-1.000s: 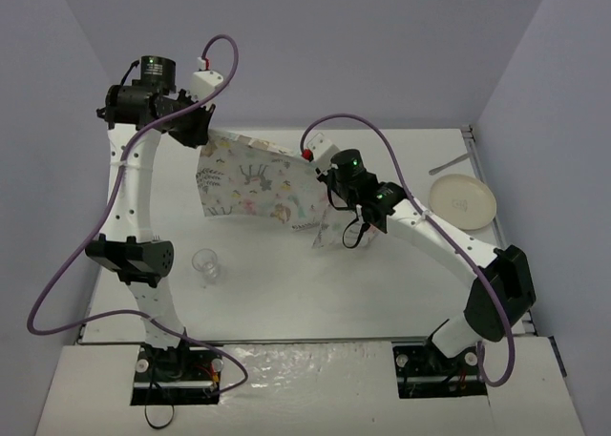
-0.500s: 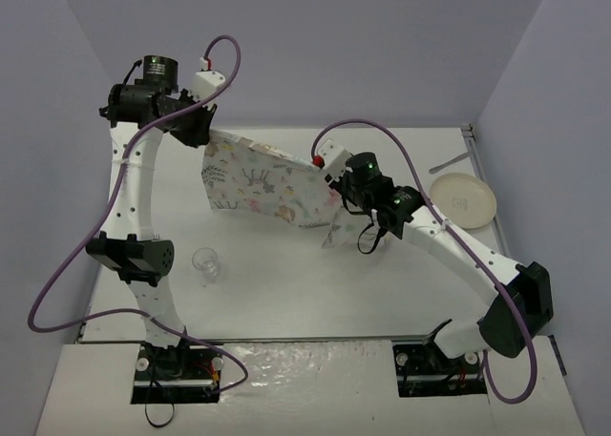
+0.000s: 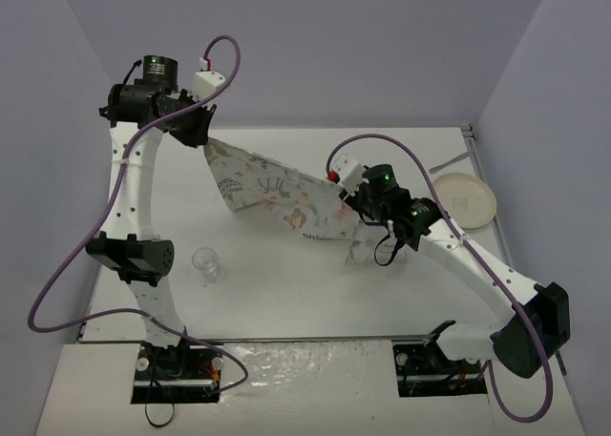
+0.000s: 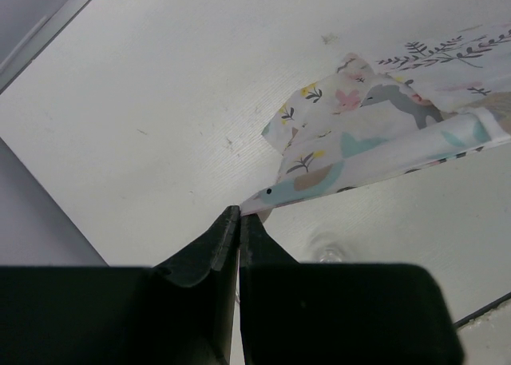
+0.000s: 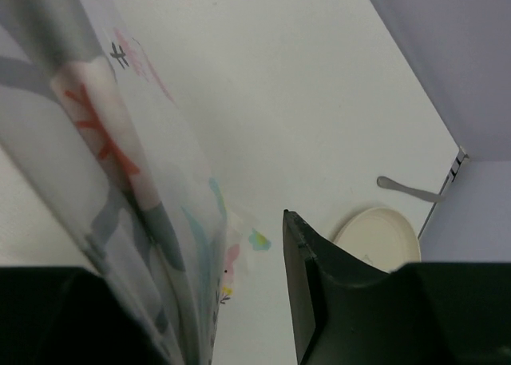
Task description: Set the dinner table for one person
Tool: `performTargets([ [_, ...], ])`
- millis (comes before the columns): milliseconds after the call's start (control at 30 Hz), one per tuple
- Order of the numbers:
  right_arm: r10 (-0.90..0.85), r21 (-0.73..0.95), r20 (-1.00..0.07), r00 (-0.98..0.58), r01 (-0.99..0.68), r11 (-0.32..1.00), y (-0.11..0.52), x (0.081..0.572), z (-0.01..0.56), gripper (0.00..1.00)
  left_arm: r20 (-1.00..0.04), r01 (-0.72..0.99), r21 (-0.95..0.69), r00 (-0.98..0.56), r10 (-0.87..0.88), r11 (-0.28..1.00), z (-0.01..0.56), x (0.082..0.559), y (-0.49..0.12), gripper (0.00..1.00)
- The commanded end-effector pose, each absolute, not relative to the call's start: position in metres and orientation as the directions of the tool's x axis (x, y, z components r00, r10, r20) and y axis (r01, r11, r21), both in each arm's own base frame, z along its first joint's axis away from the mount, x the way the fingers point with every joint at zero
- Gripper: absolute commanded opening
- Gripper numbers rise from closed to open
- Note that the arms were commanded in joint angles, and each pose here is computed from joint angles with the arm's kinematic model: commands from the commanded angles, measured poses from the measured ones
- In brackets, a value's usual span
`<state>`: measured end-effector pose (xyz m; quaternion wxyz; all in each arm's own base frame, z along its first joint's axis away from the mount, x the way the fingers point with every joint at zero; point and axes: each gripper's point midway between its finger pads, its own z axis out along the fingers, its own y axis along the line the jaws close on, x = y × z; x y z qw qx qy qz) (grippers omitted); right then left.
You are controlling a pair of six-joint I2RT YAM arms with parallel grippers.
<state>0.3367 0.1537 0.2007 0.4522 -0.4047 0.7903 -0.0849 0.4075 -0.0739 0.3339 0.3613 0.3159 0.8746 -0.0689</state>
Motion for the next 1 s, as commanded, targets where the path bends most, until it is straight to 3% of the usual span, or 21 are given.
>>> performTargets([
  [0, -0.764, -0.535, -0.533, -0.363, -0.555, 0.637, 0.106, 0.315, 0.187, 0.44, -0.707, 0.362, 0.350, -0.503, 0.497, 0.864, 0.382, 0.427, 0.001, 0.00],
  [100, -0.765, -0.513, -0.534, -0.361, -0.581, 0.632, 0.107, 0.310, 0.182, 0.41, -0.716, 0.370, 0.326, -0.504, 0.483, 0.870, 0.380, 0.429, -0.002, 0.00],
  [200, -0.763, -0.487, -0.538, -0.359, -0.606, 0.629, 0.113, 0.309, 0.176, 0.24, -0.723, 0.383, 0.300, -0.506, 0.470, 0.874, 0.376, 0.431, -0.008, 0.00],
  [300, -0.766, -0.486, -0.530, -0.365, -0.609, 0.627, 0.113, 0.311, 0.174, 0.22, -0.715, 0.389, 0.297, -0.514, 0.473, 0.872, 0.371, 0.433, -0.008, 0.00],
  [367, -0.766, -0.480, -0.532, -0.361, -0.616, 0.624, 0.114, 0.311, 0.173, 0.02, -0.712, 0.392, 0.300, -0.515, 0.478, 0.869, 0.370, 0.433, -0.007, 0.00],
  [400, -0.765, -0.475, -0.535, -0.359, -0.621, 0.624, 0.116, 0.311, 0.173, 0.00, -0.712, 0.395, 0.298, -0.514, 0.478, 0.869, 0.370, 0.433, -0.008, 0.00],
  [633, -0.772, -0.495, -0.521, -0.364, -0.608, 0.621, 0.112, 0.316, 0.175, 0.00, -0.700, 0.397, 0.306, -0.523, 0.487, 0.865, 0.365, 0.434, -0.005, 0.00],
  [967, -0.753, -0.627, -0.607, -0.256, -0.429, 0.651, 0.086, 0.345, 0.277, 0.00, -0.774, 0.440, 0.264, -0.434, 0.461, 0.858, 0.396, 0.410, -0.028, 0.00],
])
